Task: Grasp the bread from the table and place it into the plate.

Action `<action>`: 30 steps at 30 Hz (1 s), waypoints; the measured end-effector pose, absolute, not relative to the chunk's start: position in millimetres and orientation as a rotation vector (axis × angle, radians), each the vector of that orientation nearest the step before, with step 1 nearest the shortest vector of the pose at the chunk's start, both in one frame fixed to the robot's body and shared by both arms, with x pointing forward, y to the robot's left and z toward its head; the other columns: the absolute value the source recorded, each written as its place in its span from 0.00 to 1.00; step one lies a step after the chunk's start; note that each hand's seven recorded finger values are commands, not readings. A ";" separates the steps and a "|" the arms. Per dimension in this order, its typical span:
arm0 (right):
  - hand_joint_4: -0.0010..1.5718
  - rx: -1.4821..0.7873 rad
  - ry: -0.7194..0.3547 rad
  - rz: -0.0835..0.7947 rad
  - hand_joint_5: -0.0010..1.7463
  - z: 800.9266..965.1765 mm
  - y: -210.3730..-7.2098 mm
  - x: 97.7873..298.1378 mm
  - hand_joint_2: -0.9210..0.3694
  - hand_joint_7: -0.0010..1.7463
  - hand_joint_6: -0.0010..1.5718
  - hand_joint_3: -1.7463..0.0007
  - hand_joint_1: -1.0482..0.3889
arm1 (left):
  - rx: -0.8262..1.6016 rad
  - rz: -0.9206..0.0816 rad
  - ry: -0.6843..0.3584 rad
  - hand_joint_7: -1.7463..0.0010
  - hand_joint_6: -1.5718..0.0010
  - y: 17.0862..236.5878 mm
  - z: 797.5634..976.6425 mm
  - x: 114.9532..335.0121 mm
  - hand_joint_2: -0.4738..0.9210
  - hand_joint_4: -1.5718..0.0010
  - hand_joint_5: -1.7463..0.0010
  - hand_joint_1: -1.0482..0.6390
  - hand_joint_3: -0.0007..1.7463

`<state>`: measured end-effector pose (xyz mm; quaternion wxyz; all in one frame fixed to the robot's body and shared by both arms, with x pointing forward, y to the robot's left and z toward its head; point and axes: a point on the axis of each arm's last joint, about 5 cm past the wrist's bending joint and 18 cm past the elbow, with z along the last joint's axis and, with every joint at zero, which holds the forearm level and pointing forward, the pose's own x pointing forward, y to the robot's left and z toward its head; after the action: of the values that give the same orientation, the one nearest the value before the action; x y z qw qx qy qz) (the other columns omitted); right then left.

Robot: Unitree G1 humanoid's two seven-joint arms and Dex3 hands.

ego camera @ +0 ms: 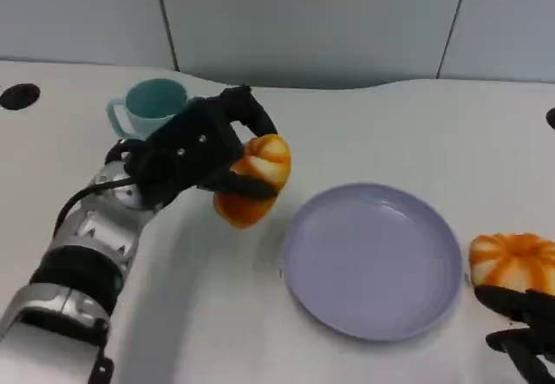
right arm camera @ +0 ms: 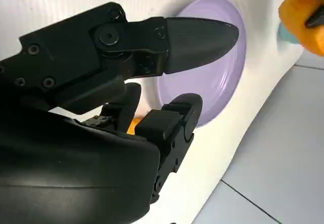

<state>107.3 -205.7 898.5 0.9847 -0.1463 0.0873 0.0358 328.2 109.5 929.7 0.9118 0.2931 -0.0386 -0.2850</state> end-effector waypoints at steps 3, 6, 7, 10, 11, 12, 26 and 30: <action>0.29 -0.297 0.173 0.076 0.43 898.4 -204.4 108.7 0.00 0.01 0.43 0.77 0.46 | 0.637 -0.653 -0.087 0.00 0.57 90.3 929.9 326.8 0.89 0.44 0.00 0.58 0.13; 0.29 -0.307 0.176 0.071 0.43 897.6 -204.5 109.2 0.00 0.01 0.43 0.77 0.45 | 0.692 -0.716 -0.088 0.00 0.57 72.5 931.1 325.6 0.89 0.45 0.00 0.58 0.13; 0.29 -0.307 0.176 0.072 0.43 897.4 -204.2 109.6 0.00 0.01 0.43 0.77 0.45 | 0.702 -0.729 -0.093 0.00 0.58 68.1 932.3 325.4 0.89 0.45 0.00 0.58 0.13; 0.30 -0.310 0.176 0.070 0.42 897.3 -204.1 109.9 0.00 0.01 0.43 0.78 0.45 | 0.768 -0.775 -0.109 0.00 0.58 56.9 934.8 324.8 0.88 0.46 0.00 0.61 0.14; 0.30 -0.312 0.176 0.071 0.42 897.2 -203.7 109.9 0.00 0.01 0.43 0.78 0.45 | 0.810 -0.802 -0.120 0.00 0.58 51.4 935.3 323.8 0.88 0.46 0.00 0.62 0.14; 0.30 -0.312 0.176 0.074 0.42 897.1 -203.0 110.2 0.00 0.01 0.43 0.78 0.45 | 0.845 -0.829 -0.133 0.00 0.58 45.6 935.3 322.3 0.88 0.46 0.00 0.62 0.14; 0.32 -0.302 0.202 0.079 0.38 896.2 -197.6 109.3 0.00 0.00 0.43 0.79 0.48 | 1.072 -0.983 -0.227 0.00 0.66 5.9 936.6 310.4 0.91 0.56 0.00 0.60 0.15; 0.34 -0.298 0.201 0.084 0.37 896.0 -194.8 109.2 0.00 0.01 0.43 0.79 0.48 | 1.099 -1.016 -0.261 0.00 0.76 -2.7 946.0 311.2 0.88 0.67 0.00 0.51 0.12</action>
<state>109.2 -194.8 896.0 0.9831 -0.1480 0.0997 0.0418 311.2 -2.7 946.0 0.7250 0.4981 -0.1185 -0.4607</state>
